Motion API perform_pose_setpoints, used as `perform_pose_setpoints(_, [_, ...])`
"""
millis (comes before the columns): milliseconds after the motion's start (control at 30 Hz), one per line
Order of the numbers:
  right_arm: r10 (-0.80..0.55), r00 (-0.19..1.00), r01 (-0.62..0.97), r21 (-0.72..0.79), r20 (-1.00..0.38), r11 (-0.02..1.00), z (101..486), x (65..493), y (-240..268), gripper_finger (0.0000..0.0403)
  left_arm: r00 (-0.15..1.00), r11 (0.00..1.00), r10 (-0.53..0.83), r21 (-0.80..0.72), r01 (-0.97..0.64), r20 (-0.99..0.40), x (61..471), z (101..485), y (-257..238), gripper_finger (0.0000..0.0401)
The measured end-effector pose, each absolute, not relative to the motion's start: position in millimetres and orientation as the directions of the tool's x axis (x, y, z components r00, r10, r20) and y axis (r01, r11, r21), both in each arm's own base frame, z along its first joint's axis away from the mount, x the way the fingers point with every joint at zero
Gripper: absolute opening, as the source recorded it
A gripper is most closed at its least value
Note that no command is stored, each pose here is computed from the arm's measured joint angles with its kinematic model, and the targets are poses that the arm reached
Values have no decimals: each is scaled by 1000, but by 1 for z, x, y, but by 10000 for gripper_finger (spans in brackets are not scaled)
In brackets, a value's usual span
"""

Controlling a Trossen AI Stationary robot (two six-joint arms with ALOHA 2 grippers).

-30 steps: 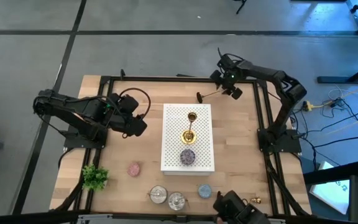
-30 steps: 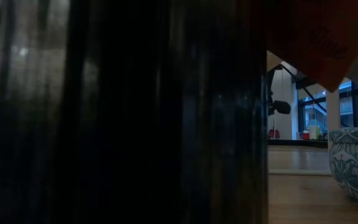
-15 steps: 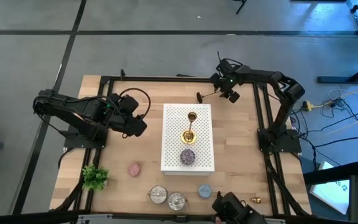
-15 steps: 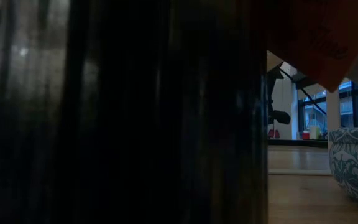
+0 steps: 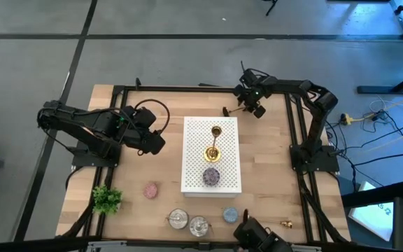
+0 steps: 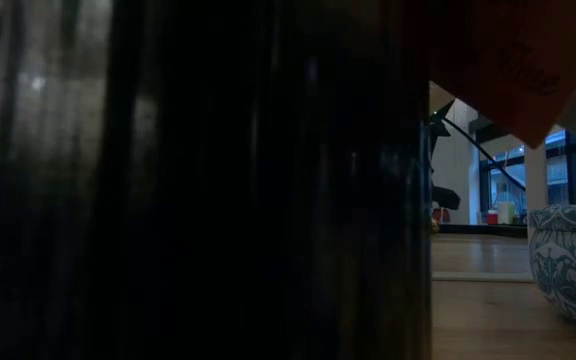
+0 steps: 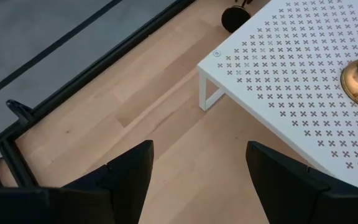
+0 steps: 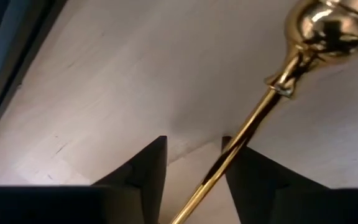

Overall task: Pick & Place candle stick holders
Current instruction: Put the top gold candle holder on the shelf aligned with the other gold candle holder

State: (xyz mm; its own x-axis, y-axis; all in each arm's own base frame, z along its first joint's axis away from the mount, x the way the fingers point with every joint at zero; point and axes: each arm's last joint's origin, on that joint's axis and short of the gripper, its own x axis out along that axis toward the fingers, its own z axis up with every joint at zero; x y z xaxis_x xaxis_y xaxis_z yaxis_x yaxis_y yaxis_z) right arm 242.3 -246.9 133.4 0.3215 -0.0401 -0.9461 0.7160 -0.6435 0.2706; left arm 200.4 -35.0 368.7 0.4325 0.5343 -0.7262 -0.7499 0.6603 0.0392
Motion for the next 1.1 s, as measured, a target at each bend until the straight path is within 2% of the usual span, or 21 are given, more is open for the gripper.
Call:
perform_pose_setpoints(267, [-6, 346, 782, 292, -938, -550, 134, 245, -246, 17, 432, 661, 541, 47, -749, -721, 200, 369, -35, 253])
perform_pose_setpoints(667, [-22, 390, 831, 362, -921, -422, 155, 259, -246, 15, 429, 662, 550, 60, -747, -716, 201, 368, -35, 253])
perform_pose_setpoints(933, [-251, 367, 846, 434, -896, -310, 207, 257, -246, 15, 411, 663, 544, 75, -745, -731, 208, 363, -37, 253])
perform_pose_setpoints(1100, [-369, 409, 826, 510, -835, -240, 244, 247, -248, 15, 393, 644, 549, 73, -762, -738, 214, 358, -39, 253])
